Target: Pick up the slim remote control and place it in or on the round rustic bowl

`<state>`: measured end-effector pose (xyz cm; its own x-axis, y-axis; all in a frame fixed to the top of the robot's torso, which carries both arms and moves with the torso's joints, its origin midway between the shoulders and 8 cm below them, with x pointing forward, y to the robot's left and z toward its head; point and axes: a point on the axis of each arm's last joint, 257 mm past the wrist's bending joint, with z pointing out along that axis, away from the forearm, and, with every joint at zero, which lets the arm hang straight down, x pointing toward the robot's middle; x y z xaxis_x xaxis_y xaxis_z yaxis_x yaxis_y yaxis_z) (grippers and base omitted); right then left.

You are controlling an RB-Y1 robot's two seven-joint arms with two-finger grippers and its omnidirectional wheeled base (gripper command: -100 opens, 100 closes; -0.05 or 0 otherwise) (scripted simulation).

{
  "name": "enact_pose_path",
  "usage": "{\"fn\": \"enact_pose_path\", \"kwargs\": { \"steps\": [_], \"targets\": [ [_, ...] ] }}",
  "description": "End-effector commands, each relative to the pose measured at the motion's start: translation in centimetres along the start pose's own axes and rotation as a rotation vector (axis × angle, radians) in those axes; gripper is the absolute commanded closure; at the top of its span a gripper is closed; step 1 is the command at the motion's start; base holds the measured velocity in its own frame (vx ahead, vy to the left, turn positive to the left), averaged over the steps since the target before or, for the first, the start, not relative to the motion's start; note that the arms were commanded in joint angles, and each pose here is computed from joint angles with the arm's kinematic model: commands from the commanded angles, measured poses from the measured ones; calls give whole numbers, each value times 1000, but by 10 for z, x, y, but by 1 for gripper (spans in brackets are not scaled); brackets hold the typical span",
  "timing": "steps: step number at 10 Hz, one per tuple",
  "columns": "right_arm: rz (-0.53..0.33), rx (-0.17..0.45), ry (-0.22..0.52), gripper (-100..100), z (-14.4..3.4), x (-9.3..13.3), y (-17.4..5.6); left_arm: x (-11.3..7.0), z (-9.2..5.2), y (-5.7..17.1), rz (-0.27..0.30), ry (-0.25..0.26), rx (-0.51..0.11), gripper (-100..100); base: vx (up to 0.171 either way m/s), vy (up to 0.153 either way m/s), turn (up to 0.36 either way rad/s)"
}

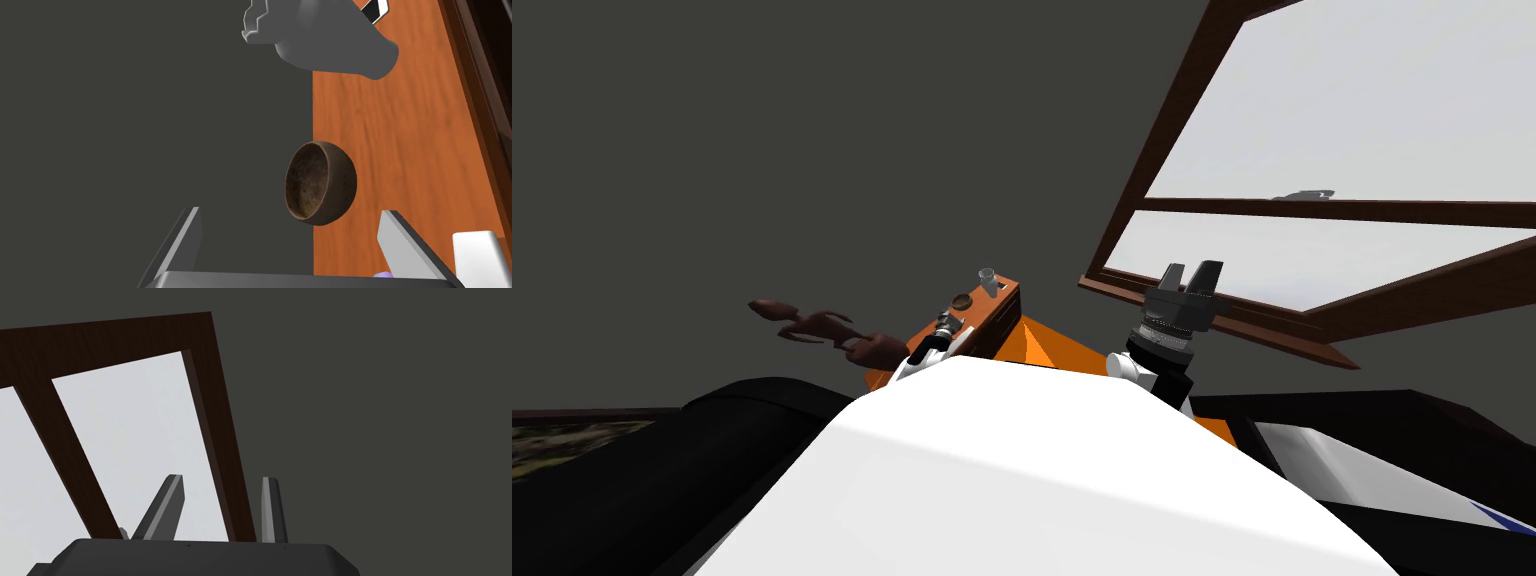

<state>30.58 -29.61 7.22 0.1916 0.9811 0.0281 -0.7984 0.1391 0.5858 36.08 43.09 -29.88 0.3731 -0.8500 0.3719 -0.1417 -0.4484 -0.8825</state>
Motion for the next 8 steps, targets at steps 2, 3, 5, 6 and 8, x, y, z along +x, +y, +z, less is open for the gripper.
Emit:
{"fn": "enact_pose_path", "kwargs": {
  "steps": [2,3,5,6,8],
  "targets": [
    [0,0,0,0,0,0,0,-29,1,23,-49,-65,-71,-100,52,-23,-22],
    [0,0,0,0,0,0,0,-51,-1,40,-89,-116,-120,-100,44,-16,-31],
    [0,0,0,0,0,0,0,-72,-5,55,-126,-169,-168,-100,45,-15,-29],
    [0,0,0,0,0,0,0,-73,-5,58,-126,-175,-178,-100,44,-12,-22],
    [0,0,0,0,0,0,0,-94,-10,74,-160,-230,-228,-100,48,-8,-33]
  ]
}}
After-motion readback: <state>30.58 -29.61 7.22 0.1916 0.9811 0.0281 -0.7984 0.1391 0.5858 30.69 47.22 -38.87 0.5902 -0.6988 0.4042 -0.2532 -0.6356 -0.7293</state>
